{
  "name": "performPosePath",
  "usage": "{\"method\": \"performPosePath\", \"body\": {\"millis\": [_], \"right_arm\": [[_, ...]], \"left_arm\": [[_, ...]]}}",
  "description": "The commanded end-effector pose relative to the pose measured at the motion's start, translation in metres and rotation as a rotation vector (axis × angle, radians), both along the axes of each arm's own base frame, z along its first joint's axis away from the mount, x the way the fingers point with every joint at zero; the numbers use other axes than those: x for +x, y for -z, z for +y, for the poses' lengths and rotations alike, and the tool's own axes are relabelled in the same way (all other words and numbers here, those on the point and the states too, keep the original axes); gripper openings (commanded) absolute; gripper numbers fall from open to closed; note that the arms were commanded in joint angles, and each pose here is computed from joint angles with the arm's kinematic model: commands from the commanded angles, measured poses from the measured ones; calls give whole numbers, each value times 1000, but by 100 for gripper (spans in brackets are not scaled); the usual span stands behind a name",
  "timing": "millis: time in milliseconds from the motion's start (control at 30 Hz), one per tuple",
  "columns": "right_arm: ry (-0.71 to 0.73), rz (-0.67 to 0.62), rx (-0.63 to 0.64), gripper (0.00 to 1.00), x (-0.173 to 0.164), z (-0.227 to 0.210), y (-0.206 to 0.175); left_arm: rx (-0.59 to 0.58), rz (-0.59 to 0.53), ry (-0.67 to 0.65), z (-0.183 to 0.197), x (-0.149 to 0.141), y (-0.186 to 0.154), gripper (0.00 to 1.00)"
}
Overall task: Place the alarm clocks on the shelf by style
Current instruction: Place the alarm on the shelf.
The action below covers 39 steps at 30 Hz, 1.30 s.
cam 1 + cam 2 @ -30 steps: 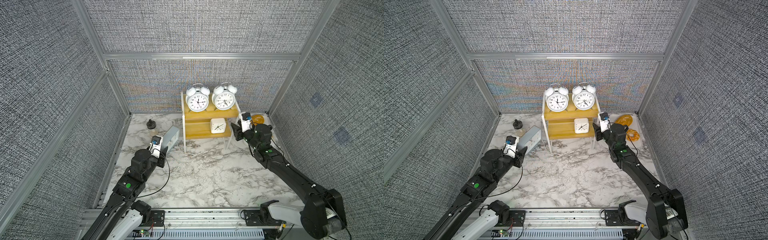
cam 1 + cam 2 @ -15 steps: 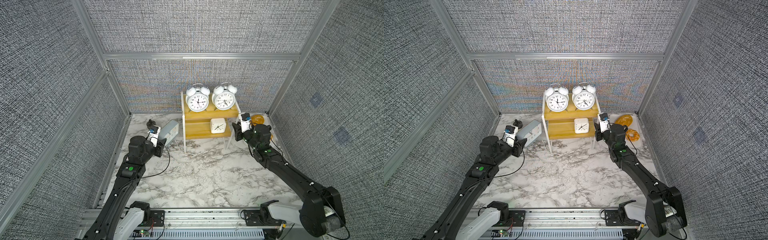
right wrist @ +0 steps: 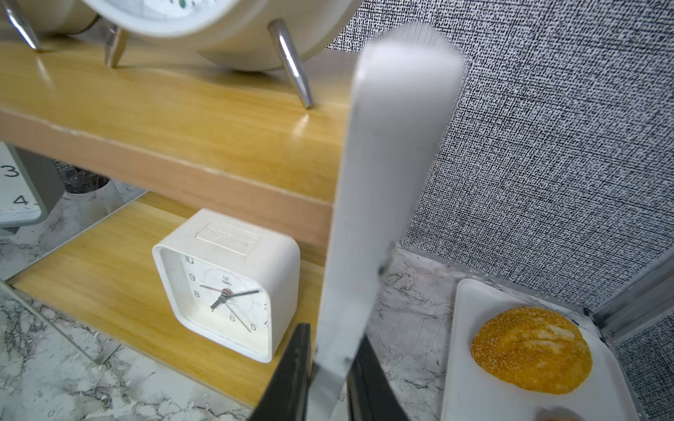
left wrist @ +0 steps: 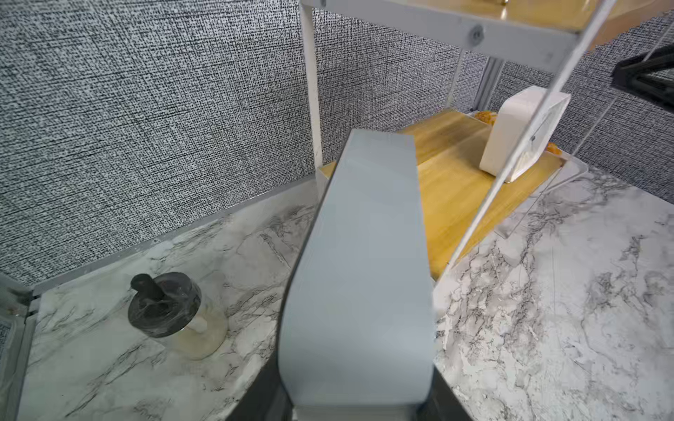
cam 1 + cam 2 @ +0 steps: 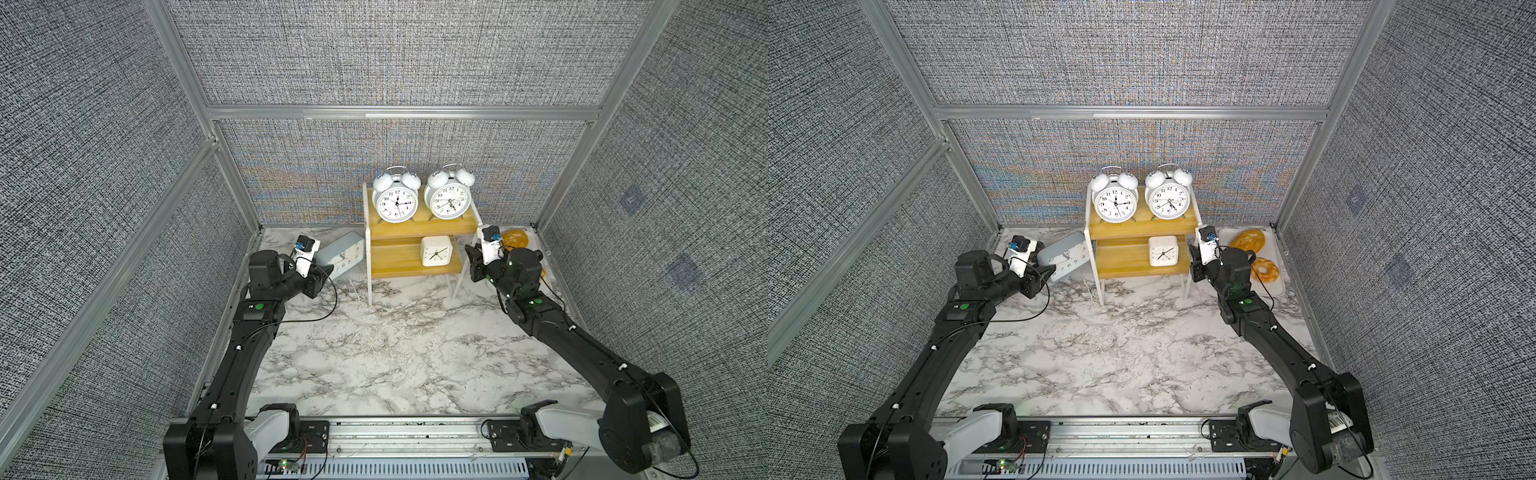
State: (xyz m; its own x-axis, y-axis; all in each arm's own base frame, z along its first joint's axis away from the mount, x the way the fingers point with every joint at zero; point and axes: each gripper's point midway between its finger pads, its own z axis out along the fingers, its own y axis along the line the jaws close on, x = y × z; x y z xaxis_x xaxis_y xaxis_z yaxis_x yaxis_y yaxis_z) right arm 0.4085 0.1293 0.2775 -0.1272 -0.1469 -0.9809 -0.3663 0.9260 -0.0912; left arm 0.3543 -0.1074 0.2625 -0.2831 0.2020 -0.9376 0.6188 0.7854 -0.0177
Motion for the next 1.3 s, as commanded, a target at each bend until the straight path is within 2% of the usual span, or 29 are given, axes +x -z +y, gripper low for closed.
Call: {"method": "performPosePath", "body": {"millis": [0,367,767,1267], "right_arm": [[12,-16,2,22,2,-2,-6],[8,-1,5,22,5,0,-2],[10,4,6,23,6,0,0],[-1,10,-4,23,8,4,3]], "left_arm": [[-24,-97,131,-17,3,-25,15],[-8,-110,292,-34,8,-29,15],[-70,-96,498,-55,20,-27,15],[-97,-61,611,-81,37,-8,15]]}}
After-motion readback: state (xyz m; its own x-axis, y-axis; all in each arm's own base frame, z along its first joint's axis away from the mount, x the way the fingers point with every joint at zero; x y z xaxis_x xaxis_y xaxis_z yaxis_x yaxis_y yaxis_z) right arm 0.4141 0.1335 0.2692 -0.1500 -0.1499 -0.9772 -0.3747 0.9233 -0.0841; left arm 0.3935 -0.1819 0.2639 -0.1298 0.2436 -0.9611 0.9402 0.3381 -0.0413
